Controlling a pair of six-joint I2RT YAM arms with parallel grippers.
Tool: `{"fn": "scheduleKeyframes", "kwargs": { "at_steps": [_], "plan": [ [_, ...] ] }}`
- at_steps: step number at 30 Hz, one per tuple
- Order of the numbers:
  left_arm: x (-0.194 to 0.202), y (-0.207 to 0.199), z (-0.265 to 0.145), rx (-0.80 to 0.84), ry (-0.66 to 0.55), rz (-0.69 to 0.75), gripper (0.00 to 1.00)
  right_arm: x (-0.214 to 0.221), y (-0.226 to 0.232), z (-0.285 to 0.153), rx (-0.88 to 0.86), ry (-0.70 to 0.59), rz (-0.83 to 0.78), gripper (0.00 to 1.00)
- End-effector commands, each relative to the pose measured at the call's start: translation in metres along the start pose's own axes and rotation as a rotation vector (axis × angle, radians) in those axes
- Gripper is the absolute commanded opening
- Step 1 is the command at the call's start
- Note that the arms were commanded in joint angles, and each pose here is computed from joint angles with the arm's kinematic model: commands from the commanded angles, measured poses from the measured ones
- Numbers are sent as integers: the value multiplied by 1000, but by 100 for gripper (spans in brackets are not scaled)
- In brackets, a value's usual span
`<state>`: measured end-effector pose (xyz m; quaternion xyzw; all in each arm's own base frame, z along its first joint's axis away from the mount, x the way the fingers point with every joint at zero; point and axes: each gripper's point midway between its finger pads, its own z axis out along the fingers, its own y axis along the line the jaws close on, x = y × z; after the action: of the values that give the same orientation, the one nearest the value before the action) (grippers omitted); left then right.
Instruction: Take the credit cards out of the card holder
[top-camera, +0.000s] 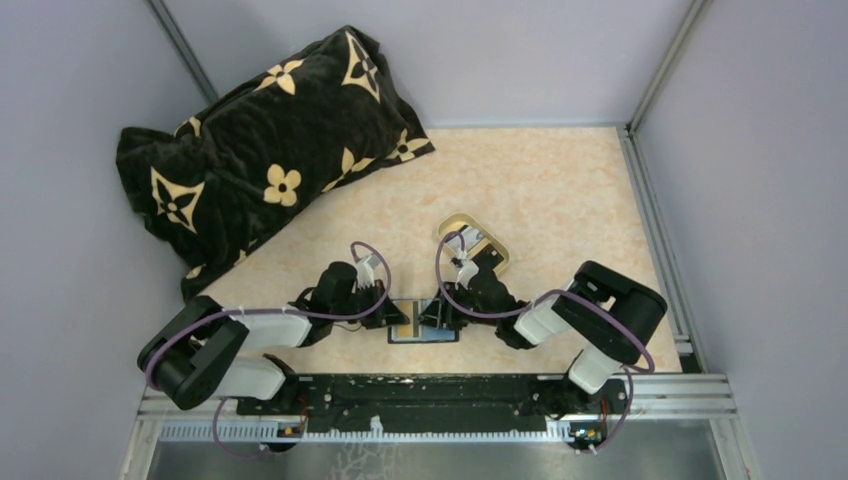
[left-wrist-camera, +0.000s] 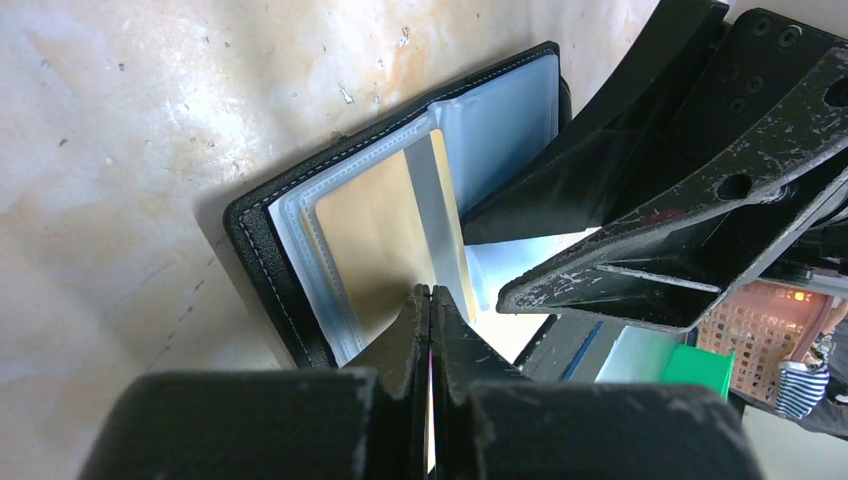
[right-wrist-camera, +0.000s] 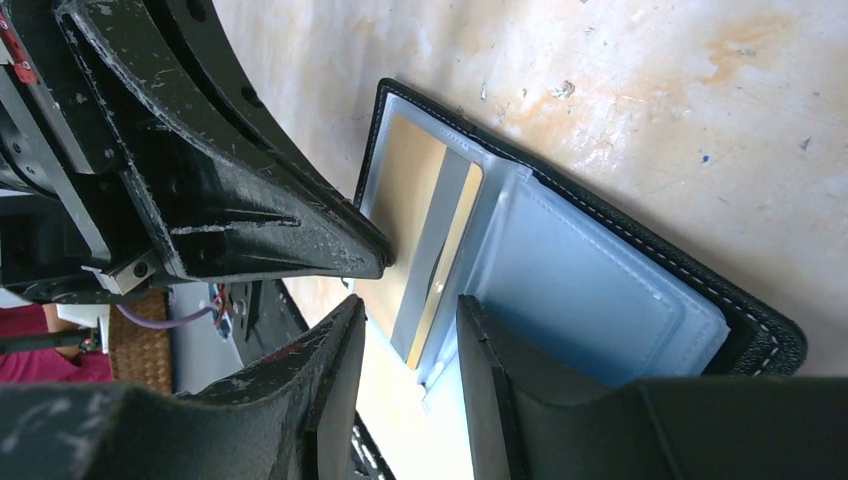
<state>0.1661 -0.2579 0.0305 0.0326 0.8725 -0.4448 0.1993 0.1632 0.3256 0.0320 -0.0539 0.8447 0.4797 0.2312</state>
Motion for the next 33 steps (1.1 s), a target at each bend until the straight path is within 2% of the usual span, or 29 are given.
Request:
{"fn": "scheduleKeyframes", "kwargs": {
  "at_steps": [1,13,22,33],
  "plan": [
    [5,6,-3,-22,2,15,0,-7,19,4,-76,-22,-18,40],
    [3,3,-2,-12,5,15,0,-1,19,12,-91,9,-17,40],
    [6,6,-4,-22,8,15,0,-3,41,18,-197,17,11,40],
    [6,6,-4,-22,8,17,0,-7,51,22,-239,15,22,40]
  ]
}}
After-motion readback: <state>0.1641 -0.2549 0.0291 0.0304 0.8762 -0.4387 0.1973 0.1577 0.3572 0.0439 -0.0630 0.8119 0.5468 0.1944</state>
